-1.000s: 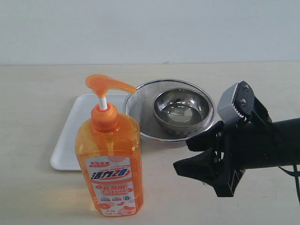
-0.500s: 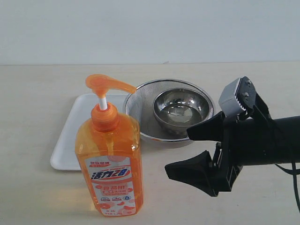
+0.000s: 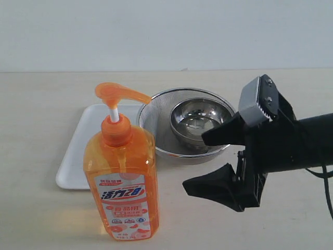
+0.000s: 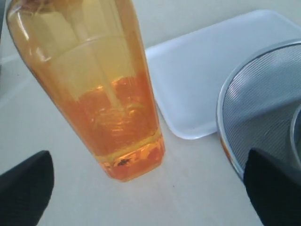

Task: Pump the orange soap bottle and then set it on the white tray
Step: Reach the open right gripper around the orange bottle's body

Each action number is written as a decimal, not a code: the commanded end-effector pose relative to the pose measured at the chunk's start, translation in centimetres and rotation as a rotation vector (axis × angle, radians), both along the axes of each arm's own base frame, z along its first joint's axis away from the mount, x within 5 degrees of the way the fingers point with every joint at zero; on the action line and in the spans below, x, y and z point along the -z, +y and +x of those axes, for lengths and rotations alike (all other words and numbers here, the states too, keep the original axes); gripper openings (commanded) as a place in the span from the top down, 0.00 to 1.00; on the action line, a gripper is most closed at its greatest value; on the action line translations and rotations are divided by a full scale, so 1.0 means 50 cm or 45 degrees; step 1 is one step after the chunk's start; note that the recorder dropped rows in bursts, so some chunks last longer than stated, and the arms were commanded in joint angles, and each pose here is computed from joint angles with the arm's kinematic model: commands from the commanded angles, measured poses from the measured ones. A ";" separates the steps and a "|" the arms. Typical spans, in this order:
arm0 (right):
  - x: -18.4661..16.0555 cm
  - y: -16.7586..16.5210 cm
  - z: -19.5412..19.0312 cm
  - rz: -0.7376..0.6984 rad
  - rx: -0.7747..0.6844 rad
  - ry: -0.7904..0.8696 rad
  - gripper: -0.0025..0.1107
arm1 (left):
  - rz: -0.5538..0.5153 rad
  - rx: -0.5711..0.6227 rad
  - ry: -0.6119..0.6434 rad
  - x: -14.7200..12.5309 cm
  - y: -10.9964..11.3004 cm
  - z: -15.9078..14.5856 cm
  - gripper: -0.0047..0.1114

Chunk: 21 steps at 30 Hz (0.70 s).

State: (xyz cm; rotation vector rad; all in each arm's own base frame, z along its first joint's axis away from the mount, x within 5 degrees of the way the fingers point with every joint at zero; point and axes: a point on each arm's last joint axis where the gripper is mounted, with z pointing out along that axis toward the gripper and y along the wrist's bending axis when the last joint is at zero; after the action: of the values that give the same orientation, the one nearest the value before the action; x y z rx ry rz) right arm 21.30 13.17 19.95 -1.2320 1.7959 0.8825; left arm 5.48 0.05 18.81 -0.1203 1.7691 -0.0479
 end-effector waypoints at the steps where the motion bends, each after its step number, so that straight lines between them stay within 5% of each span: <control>1: -0.021 0.016 0.006 -0.015 -0.109 -0.085 0.05 | -0.015 0.006 -0.001 0.002 -0.001 0.000 0.92; 10: 0.012 0.115 0.006 -0.167 -0.366 -0.134 0.05 | -0.015 0.006 -0.001 0.002 -0.001 0.000 0.92; 21: 0.017 0.164 0.061 -0.179 -0.376 -0.181 0.05 | -0.015 0.006 -0.001 0.002 -0.001 0.000 0.92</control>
State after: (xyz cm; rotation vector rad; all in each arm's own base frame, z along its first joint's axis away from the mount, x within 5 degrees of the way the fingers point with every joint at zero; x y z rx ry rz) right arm 23.94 20.81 18.66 -1.6291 1.6505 0.7929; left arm 5.48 0.05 18.81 -0.1203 1.7691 -0.0479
